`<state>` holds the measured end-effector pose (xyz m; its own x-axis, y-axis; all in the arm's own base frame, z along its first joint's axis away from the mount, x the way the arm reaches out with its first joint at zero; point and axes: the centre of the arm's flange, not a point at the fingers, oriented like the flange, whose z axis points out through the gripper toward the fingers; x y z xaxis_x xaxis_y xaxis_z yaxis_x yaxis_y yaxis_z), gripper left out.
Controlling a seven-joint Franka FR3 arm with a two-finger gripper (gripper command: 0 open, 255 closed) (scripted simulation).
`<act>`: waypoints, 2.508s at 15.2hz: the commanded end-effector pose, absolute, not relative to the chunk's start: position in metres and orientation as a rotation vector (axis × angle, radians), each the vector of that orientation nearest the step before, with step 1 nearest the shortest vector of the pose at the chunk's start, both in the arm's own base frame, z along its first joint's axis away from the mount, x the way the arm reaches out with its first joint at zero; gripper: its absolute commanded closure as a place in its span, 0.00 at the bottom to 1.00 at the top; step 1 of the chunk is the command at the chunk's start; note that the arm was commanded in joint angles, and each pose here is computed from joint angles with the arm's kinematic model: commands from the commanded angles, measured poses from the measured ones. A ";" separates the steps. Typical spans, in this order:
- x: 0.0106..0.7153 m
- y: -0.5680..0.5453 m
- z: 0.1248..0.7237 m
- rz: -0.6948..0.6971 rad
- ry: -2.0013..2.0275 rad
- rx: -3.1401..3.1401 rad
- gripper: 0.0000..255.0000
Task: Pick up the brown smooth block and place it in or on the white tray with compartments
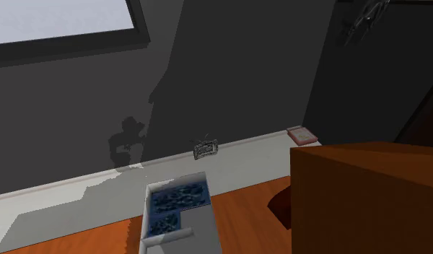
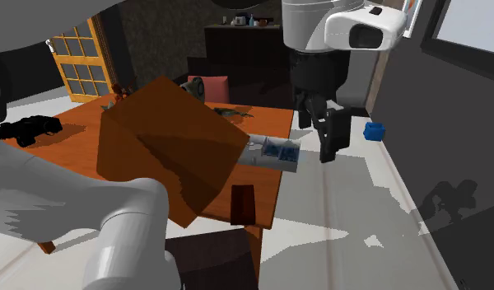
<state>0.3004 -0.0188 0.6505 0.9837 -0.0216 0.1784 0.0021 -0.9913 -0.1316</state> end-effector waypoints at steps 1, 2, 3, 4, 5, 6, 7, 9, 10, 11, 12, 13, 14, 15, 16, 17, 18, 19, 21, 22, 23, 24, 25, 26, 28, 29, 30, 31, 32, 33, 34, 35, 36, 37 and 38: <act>0.300 -0.019 0.651 -0.272 0.015 -2.998 0.00; 0.306 -0.024 0.637 -0.241 -0.015 -2.970 0.00; 0.312 -0.028 0.624 -0.211 -0.045 -2.942 0.00; 0.317 -0.032 0.610 -0.181 -0.074 -2.913 0.00; 0.322 -0.035 0.597 -0.152 -0.103 -2.883 0.00; 0.327 -0.038 0.583 -0.123 -0.131 -2.853 0.00; 0.332 -0.041 0.569 -0.094 -0.159 -2.823 0.00; 0.341 -0.044 0.540 -0.039 -0.213 -2.760 0.00; 0.346 -0.044 0.525 -0.011 -0.239 -2.728 0.00; 0.350 -0.045 0.511 0.015 -0.264 -2.696 0.00; 0.354 -0.044 0.496 0.042 -0.289 -2.663 0.00; 0.357 -0.044 0.482 0.068 -0.314 -2.630 0.00; 0.360 -0.042 0.467 0.093 -0.338 -2.597 0.00; 0.363 -0.041 0.452 0.118 -0.362 -2.563 0.00; 0.366 -0.038 0.437 0.143 -0.385 -2.528 0.00; 0.368 -0.036 0.423 0.167 -0.408 -2.494 0.00; 0.370 -0.033 0.408 0.191 -0.430 -2.459 0.00; 0.372 -0.029 0.393 0.215 -0.452 -2.423 0.00; 0.374 -0.020 0.365 0.261 -0.495 -2.351 0.00; 0.375 -0.015 0.350 0.283 -0.516 -2.315 0.00; 0.375 -0.010 0.336 0.305 -0.536 -2.278 0.00; 0.375 -0.004 0.322 0.327 -0.556 -2.241 0.00; 0.375 0.002 0.308 0.348 -0.575 -2.204 0.00; 0.374 0.008 0.295 0.369 -0.594 -2.167 0.00; 0.371 0.022 0.268 0.410 -0.631 -2.091 0.00; 0.369 0.030 0.255 0.430 -0.648 -2.052 0.00; 0.366 0.038 0.242 0.449 -0.666 -2.014 0.00; 0.363 0.046 0.230 0.468 -0.683 -1.975 0.00; 0.363 0.046 0.229 0.470 -0.684 -1.973 0.00; 0.360 0.050 0.227 0.470 -0.684 -1.973 0.00; 0.357 0.054 0.224 0.470 -0.684 -1.973 0.00; 0.354 0.057 0.222 0.470 -0.684 -1.973 0.00; 0.351 0.061 0.219 0.470 -0.684 -1.973 0.00; 0.348 0.064 0.217 0.470 -0.684 -1.973 0.00; 0.345 0.068 0.215 0.470 -0.684 -1.973 0.00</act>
